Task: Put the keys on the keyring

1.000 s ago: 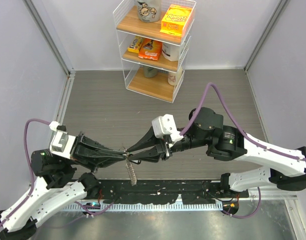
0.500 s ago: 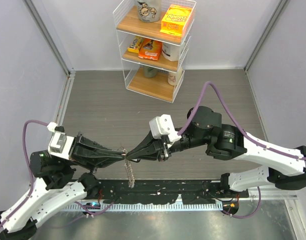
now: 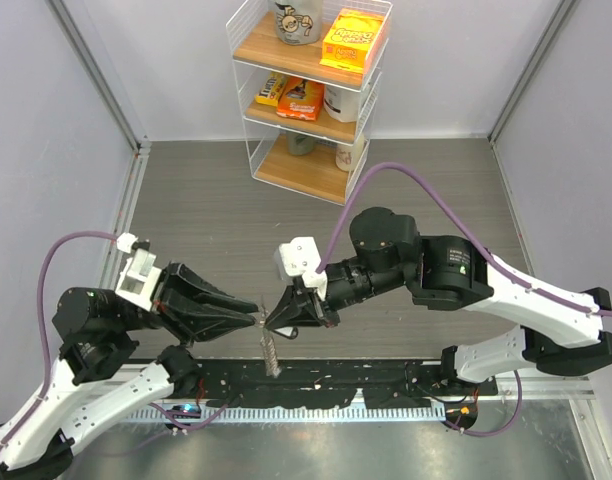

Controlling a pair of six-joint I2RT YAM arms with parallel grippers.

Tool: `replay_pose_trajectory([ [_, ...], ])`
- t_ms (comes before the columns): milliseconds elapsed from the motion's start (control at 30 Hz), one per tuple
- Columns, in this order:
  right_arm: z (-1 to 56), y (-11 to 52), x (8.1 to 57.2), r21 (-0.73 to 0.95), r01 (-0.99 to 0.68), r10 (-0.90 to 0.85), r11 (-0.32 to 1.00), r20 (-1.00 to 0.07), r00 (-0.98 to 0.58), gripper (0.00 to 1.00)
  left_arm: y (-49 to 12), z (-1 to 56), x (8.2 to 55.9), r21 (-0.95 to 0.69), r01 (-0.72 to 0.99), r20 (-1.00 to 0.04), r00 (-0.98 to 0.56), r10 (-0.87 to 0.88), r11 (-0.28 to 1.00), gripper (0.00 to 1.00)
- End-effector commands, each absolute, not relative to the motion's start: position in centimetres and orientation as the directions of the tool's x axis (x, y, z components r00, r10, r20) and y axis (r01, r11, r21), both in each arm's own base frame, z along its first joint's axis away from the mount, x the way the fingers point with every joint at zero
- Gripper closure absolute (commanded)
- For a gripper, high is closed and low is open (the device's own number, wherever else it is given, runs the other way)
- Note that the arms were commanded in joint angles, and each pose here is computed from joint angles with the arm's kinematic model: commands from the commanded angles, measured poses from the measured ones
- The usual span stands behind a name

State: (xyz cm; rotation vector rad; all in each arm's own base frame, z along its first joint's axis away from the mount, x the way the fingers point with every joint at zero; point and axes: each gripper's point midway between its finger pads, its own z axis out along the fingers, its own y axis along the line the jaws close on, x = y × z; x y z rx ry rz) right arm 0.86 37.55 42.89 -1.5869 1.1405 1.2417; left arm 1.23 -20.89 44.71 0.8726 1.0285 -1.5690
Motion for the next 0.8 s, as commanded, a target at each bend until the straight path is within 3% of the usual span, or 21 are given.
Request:
replay_pose_trajectory([
  [0,42.9,36.1,0.3,-0.043,-0.958,-0.227,-0.284,-0.968,0.111,0.95,-21.2,42.2,1.4,-0.268,0.960,-0.933,-0.280,-0.225,-0.084,0.75],
  [400,38.4,36.2,0.3,0.105,-0.961,-0.381,-0.255,-0.924,0.000,0.95,-21.6,36.5,1.4,-0.383,0.923,-0.924,-0.383,0.007,-0.035,0.71],
  [767,35.9,37.3,0.3,0.244,-0.930,-0.438,-0.275,-0.893,-0.105,0.95,-21.0,35.3,0.2,-0.380,0.922,-0.924,-0.376,0.065,-0.073,0.71],
])
